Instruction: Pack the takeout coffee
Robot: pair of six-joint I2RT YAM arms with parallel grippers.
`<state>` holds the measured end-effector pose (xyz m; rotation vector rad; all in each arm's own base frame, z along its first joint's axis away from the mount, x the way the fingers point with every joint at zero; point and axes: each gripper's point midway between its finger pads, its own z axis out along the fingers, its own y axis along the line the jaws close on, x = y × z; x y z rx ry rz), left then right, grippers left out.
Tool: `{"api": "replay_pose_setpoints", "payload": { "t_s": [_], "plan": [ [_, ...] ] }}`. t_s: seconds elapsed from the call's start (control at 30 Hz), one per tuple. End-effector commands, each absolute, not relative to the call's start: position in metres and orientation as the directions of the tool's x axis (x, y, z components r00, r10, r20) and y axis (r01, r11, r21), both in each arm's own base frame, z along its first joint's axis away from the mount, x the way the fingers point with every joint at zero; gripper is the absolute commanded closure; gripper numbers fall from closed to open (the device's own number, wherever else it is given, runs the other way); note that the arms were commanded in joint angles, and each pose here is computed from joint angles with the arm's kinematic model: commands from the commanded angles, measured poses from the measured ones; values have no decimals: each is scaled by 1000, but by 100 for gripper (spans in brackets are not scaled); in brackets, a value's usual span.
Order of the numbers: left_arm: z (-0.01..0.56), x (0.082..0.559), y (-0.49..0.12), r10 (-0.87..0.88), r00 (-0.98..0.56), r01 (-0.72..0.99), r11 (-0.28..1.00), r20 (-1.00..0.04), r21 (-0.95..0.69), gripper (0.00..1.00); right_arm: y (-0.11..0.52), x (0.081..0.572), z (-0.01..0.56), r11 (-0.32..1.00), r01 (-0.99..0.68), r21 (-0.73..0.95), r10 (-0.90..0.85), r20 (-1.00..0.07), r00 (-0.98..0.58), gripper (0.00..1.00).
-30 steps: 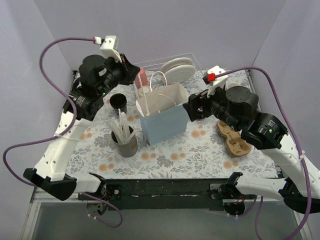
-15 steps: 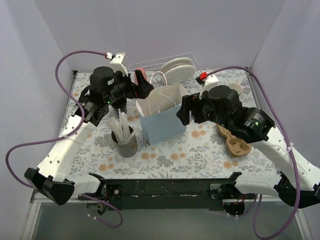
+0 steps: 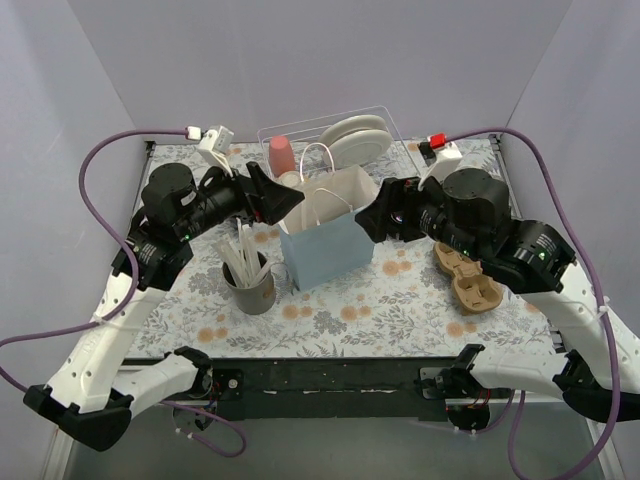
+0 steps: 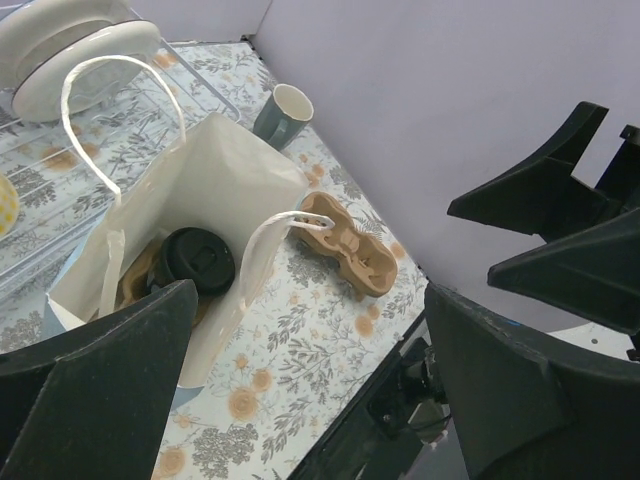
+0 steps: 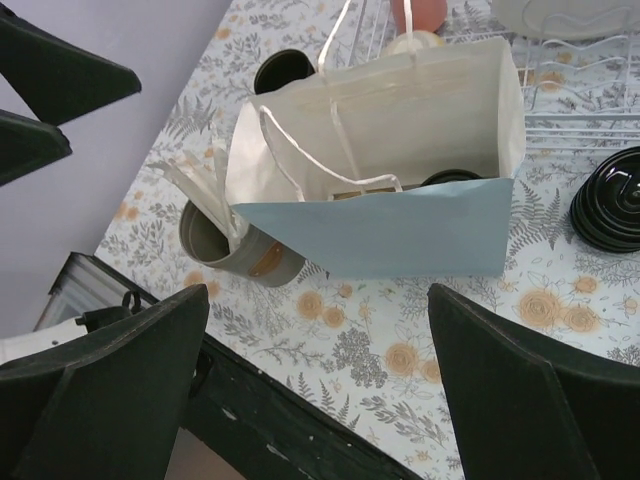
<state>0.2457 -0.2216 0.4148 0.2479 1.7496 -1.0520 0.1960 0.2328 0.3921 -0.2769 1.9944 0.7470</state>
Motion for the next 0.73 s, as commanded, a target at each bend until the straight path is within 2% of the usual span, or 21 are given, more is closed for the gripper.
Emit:
{"api": "replay_pose_setpoints", "payload": {
  "t_s": [0.0,0.7],
  "plan": [
    [420,237,-224,-327,-450,624,551,-831,-555,2,224,202,431,778,-468,419,211,-876,-433,2],
    [423,219,-219,-297,-421,670,535,-857,-515,2,223,211,420,797,-408,446,257,-861,-440,2]
  ]
}}
